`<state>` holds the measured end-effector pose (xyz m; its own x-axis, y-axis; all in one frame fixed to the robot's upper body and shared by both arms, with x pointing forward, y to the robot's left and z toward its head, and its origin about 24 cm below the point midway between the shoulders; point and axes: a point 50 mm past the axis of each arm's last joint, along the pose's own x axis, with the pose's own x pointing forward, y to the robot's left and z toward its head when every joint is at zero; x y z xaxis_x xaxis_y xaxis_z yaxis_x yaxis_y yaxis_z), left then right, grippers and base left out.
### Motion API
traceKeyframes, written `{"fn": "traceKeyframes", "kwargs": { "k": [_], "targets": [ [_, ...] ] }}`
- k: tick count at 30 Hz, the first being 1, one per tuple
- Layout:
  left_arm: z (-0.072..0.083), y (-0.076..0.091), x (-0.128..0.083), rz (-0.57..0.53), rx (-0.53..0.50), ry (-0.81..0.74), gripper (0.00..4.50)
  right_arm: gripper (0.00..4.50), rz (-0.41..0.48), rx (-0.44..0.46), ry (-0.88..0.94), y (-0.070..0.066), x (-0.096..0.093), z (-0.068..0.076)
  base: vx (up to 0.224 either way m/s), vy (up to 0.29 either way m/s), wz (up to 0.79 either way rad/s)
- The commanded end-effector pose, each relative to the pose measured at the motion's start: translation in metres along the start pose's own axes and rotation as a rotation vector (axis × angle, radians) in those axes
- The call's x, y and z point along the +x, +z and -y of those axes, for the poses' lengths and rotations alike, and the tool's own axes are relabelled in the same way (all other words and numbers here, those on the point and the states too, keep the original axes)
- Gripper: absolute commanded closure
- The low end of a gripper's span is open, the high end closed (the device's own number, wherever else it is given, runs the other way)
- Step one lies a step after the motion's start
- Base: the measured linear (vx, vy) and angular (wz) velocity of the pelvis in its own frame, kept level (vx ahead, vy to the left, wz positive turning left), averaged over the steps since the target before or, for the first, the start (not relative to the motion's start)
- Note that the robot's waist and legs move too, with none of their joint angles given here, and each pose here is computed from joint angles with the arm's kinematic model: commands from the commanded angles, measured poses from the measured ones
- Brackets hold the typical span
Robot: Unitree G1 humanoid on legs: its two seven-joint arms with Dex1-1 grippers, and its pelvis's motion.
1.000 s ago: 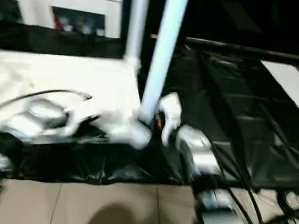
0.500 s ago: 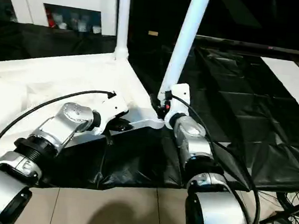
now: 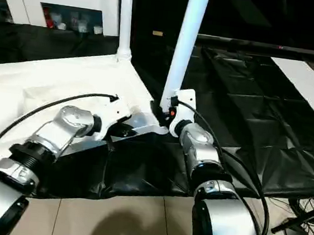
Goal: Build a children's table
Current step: Insert table leg to table base, then rotate leg to tighten
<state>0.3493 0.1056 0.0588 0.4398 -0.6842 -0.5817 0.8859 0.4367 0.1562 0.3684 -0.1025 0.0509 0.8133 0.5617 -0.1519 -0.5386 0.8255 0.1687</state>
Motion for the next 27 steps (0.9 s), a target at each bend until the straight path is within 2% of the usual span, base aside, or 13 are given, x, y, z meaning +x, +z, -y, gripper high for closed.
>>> {"fn": "traceKeyframes", "kwargs": {
  "k": [1, 4, 11, 16, 23, 27],
  "targets": [
    [-0.001, 0.020, -0.004, 0.075, 0.085, -0.011, 4.50, 0.85, -0.058, -0.008, 0.115, -0.008, 0.004, -0.014, 0.000, 0.000, 0.00],
    [-0.002, 0.018, -0.007, 0.069, 0.096, -0.025, 4.50, 0.61, -0.074, -0.041, 0.128, -0.008, 0.001, -0.011, 0.000, 0.000, 0.00],
    [0.000, 0.014, -0.015, 0.055, 0.128, -0.084, 4.50, 0.61, -0.088, -0.068, 0.151, -0.004, -0.007, 0.002, 0.000, 0.000, 0.00],
    [0.000, 0.013, -0.018, 0.051, 0.137, -0.105, 4.50, 0.61, -0.100, -0.087, 0.206, -0.001, -0.010, 0.005, 0.000, 0.000, 0.00],
    [-0.001, 0.007, -0.028, 0.031, 0.168, -0.172, 4.50, 0.61, -0.170, -0.142, 0.418, -0.002, -0.022, 0.006, 0.000, 0.000, 0.00],
    [0.001, 0.006, -0.033, 0.035, 0.186, -0.220, 4.50, 0.61, -0.200, -0.156, 0.478, -0.003, -0.027, 0.007, 0.000, 0.000, 0.00]
  ]
}}
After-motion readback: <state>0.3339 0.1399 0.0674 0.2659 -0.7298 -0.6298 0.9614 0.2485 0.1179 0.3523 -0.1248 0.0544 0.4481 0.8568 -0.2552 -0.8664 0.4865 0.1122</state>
